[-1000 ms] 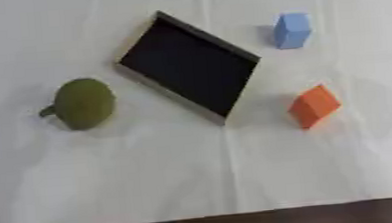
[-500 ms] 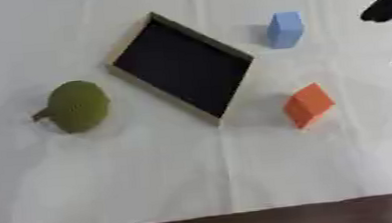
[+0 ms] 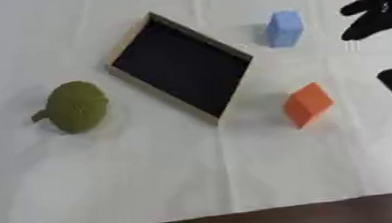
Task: Pick up objects on the table and place them in the box.
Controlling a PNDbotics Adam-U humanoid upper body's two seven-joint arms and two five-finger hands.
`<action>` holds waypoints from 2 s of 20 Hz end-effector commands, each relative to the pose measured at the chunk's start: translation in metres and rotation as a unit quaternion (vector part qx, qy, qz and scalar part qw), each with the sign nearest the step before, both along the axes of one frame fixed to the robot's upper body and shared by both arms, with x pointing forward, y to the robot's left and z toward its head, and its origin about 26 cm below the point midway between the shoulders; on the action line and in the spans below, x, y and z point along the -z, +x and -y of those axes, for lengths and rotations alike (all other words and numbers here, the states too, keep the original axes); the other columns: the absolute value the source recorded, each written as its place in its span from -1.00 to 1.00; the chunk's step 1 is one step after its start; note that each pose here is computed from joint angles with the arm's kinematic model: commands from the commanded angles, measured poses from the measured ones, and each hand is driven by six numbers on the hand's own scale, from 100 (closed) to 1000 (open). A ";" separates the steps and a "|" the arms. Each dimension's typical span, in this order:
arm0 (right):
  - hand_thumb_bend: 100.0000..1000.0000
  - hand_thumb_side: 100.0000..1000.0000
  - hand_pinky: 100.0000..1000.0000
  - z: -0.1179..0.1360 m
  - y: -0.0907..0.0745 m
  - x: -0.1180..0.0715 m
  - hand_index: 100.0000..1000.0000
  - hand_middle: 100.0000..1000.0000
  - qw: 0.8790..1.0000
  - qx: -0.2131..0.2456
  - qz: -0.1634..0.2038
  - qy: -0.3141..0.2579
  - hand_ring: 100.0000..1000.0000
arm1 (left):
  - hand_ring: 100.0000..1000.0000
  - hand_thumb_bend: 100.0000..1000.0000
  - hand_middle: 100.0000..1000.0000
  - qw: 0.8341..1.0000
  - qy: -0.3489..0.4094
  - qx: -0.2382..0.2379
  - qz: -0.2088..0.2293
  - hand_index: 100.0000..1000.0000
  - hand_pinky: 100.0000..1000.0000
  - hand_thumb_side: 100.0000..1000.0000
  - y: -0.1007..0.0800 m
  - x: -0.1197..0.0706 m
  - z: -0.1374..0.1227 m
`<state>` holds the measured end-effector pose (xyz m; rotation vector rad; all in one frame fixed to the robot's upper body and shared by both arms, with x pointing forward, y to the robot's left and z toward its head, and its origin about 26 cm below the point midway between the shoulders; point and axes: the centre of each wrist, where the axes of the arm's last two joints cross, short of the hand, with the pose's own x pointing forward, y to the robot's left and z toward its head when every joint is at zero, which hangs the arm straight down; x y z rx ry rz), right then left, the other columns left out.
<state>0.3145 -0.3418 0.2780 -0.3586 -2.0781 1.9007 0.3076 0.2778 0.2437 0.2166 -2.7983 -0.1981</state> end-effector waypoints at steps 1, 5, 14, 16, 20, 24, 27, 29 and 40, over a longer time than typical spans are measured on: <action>-1.00 -0.61 0.98 0.001 0.001 -0.008 0.81 0.51 1.000 0.009 0.000 -0.020 0.96 | 0.39 -1.00 0.47 1.000 0.013 0.002 0.015 0.64 0.29 0.08 -0.003 -0.010 -0.001; -1.00 -0.44 1.00 -0.003 0.006 -0.004 0.81 0.47 0.999 0.011 -0.018 -0.033 0.99 | 0.39 -1.00 0.47 1.000 0.013 0.003 0.013 0.64 0.29 0.09 -0.003 -0.009 0.000; -1.00 -0.59 1.00 -0.008 0.016 0.001 0.78 0.48 0.995 0.017 -0.087 -0.039 1.00 | 0.39 -1.00 0.46 1.000 0.014 0.007 0.008 0.64 0.29 0.11 -0.003 -0.008 0.002; -1.00 -0.69 1.00 -0.009 0.018 0.000 0.77 0.47 0.995 0.023 -0.090 -0.042 1.00 | 0.39 -1.00 0.47 1.000 0.013 0.008 0.006 0.64 0.29 0.12 -0.003 -0.007 0.002; -1.00 -0.82 1.00 -0.010 0.021 0.000 0.80 0.49 0.994 0.040 -0.088 -0.045 1.00 | 0.39 -1.00 0.47 1.000 0.012 0.010 0.005 0.64 0.29 0.12 -0.003 -0.007 0.003; -1.00 -0.90 1.00 -0.011 0.022 0.001 0.85 0.53 0.994 0.054 -0.076 -0.057 1.00 | 0.39 -1.00 0.47 1.000 0.012 0.011 0.003 0.64 0.29 0.12 -0.003 -0.007 0.003; -1.00 -0.91 1.00 -0.010 0.023 0.004 0.85 0.53 0.994 0.061 -0.072 -0.063 1.00 | 0.39 -1.00 0.47 1.000 0.012 0.012 0.002 0.64 0.29 0.12 -0.003 -0.006 0.003; -1.00 -0.88 1.00 -0.010 0.024 0.005 0.86 0.55 0.993 0.065 -0.070 -0.068 1.00 | 0.39 -1.00 0.47 1.000 0.012 0.012 0.002 0.64 0.29 0.12 -0.003 -0.006 0.003; -1.00 -0.44 1.00 -0.010 0.028 0.012 0.84 0.57 0.988 0.104 -0.081 -0.084 1.00 | 0.39 -1.00 0.47 1.000 0.011 0.014 0.001 0.64 0.29 0.12 -0.003 -0.006 0.004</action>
